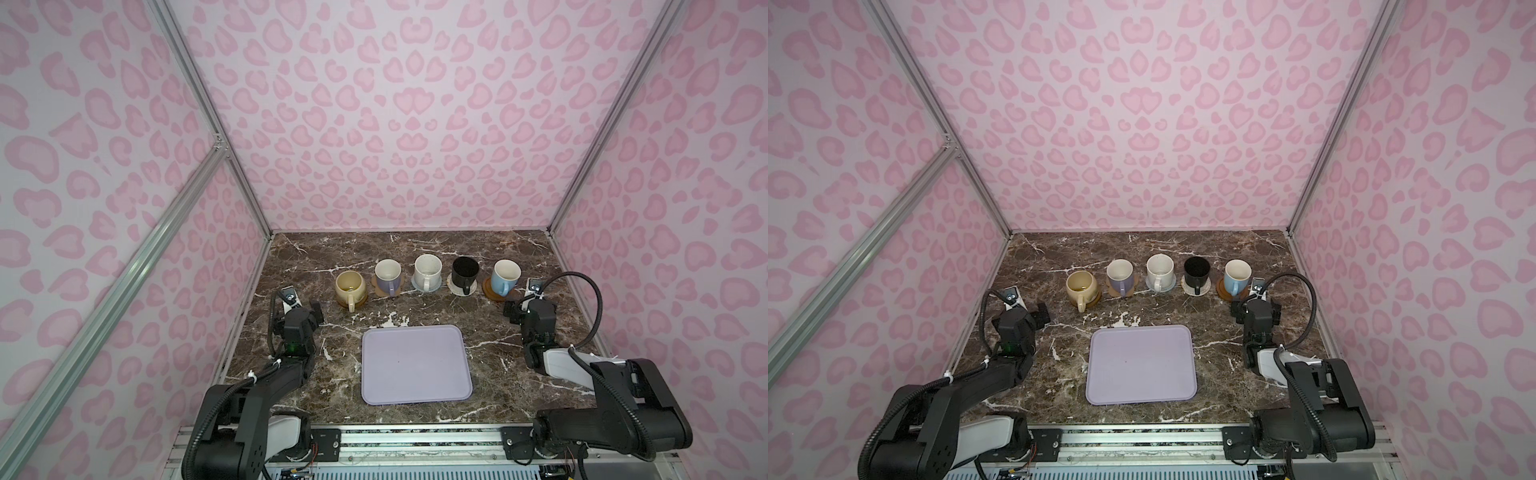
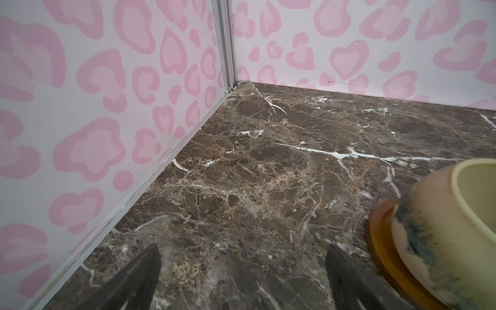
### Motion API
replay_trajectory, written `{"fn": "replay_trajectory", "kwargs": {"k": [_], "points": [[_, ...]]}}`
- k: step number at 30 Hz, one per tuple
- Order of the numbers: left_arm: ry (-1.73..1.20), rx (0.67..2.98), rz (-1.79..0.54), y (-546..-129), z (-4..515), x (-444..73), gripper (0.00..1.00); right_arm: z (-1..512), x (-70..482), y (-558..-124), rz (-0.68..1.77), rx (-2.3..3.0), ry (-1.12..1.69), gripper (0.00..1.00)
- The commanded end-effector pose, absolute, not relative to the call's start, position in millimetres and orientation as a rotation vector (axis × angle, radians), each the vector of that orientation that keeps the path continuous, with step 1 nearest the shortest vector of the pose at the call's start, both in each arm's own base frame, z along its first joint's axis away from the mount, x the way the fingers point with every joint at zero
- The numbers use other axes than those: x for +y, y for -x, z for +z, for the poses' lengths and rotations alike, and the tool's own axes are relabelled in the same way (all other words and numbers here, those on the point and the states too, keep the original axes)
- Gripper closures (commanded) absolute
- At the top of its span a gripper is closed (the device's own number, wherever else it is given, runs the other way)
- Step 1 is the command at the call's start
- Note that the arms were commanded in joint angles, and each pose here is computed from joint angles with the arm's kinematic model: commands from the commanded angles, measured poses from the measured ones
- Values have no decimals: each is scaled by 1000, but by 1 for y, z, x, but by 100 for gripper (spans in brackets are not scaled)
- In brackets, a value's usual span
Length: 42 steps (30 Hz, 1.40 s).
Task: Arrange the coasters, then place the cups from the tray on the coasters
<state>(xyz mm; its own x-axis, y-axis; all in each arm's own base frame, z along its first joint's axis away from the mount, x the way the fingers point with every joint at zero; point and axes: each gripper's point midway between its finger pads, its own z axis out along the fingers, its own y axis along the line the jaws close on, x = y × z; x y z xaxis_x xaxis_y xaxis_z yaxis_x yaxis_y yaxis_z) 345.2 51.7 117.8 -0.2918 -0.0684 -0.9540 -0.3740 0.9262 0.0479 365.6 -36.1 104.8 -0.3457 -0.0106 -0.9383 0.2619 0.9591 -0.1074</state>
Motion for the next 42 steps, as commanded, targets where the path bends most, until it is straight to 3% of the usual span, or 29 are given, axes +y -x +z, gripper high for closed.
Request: {"fn": "replay_trajectory", "kwargs": {"k": [1, 13, 42], "points": [[349, 1730, 169, -357, 138, 54, 3, 122, -35, -372, -238, 1797, -202, 5], [211, 1809, 60, -386, 117, 36, 3, 99, -32, -387, -235, 1873, -183, 1], [158, 1828, 87, -387, 116, 26, 3, 99, -33, -387, -234, 1866, -185, 1]]}}
